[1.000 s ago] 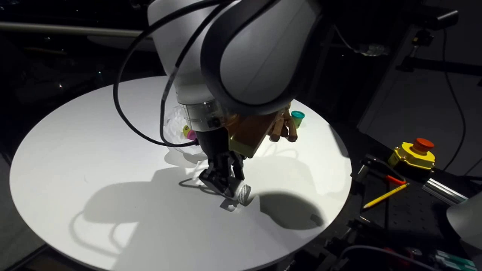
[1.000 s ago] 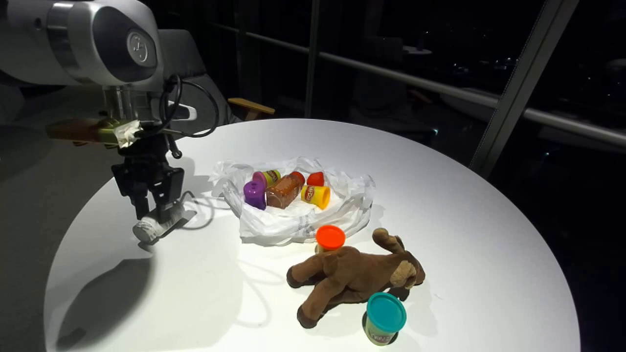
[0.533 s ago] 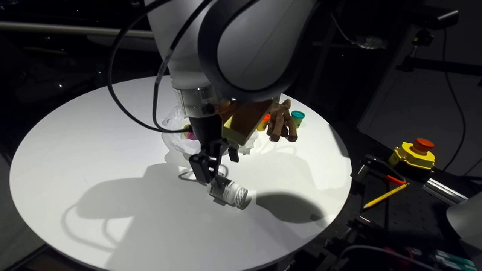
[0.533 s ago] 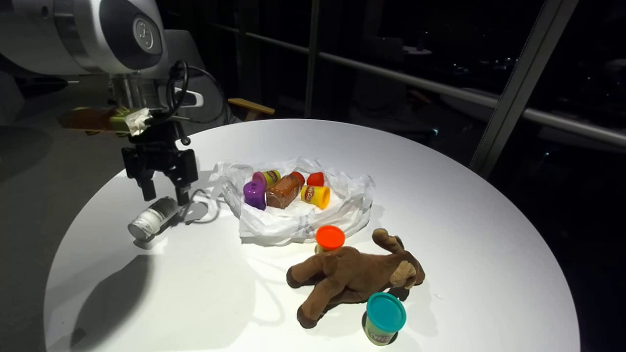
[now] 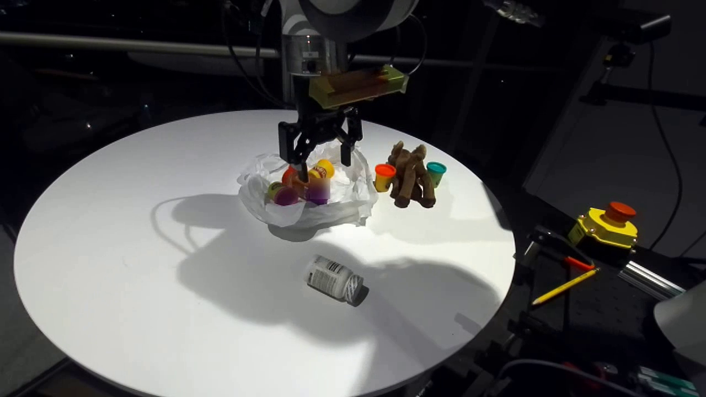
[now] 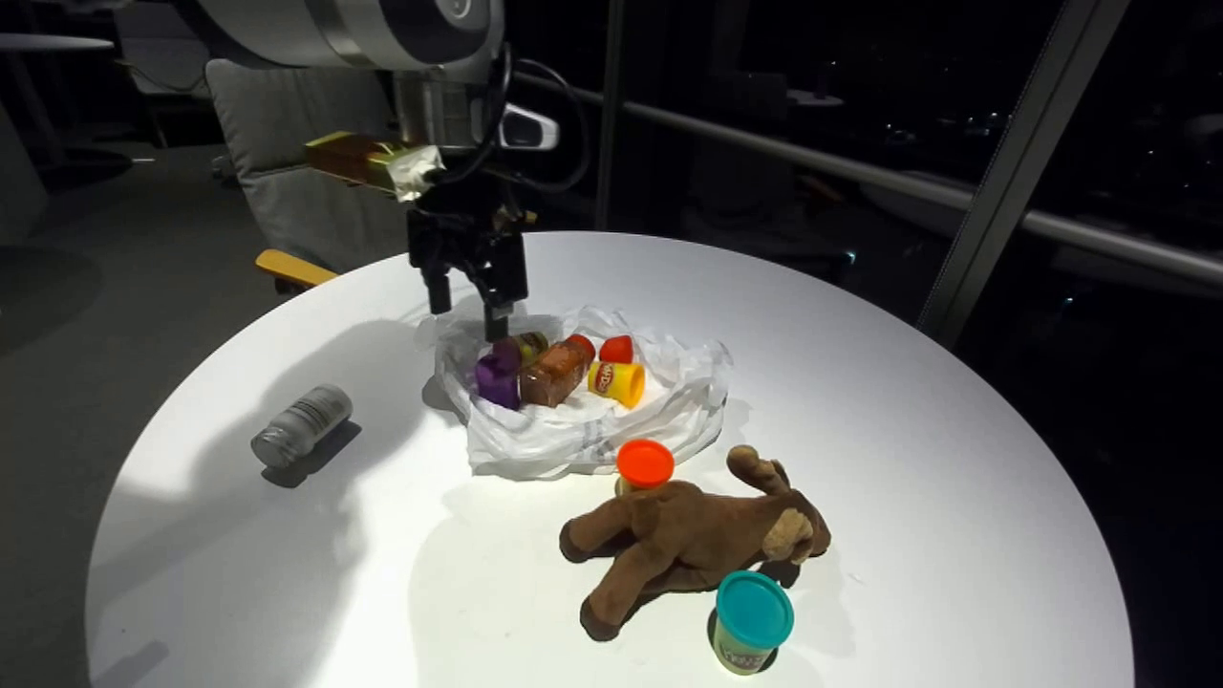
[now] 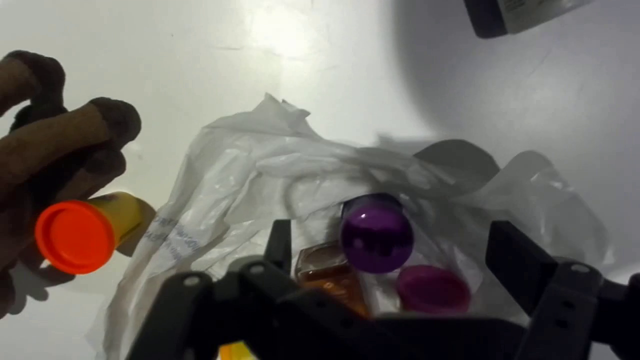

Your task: Remove the things from the plastic and put them on the table

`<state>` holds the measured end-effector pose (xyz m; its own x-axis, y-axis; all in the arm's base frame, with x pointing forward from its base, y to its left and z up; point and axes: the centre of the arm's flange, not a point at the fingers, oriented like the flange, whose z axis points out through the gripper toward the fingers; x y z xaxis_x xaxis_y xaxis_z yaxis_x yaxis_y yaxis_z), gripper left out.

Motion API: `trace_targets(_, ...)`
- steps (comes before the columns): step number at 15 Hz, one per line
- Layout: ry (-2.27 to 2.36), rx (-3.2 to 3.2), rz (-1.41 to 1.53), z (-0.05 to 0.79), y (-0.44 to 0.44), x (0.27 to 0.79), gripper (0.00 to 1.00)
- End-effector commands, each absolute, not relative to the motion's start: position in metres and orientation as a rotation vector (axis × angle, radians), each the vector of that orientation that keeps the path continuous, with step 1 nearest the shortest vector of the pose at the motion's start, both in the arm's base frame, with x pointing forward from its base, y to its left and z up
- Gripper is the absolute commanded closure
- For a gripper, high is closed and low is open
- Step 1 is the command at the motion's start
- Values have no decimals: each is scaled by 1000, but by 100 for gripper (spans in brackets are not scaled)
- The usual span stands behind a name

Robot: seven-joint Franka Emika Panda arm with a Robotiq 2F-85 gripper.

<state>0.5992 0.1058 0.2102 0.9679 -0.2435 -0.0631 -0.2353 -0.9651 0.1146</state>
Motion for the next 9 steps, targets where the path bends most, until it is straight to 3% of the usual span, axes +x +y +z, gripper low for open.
trace_targets(1, -673, 2987, -92, 195, 67, 646, 0)
trace_targets(9, -1275, 2795, 21, 164, 18, 690, 0)
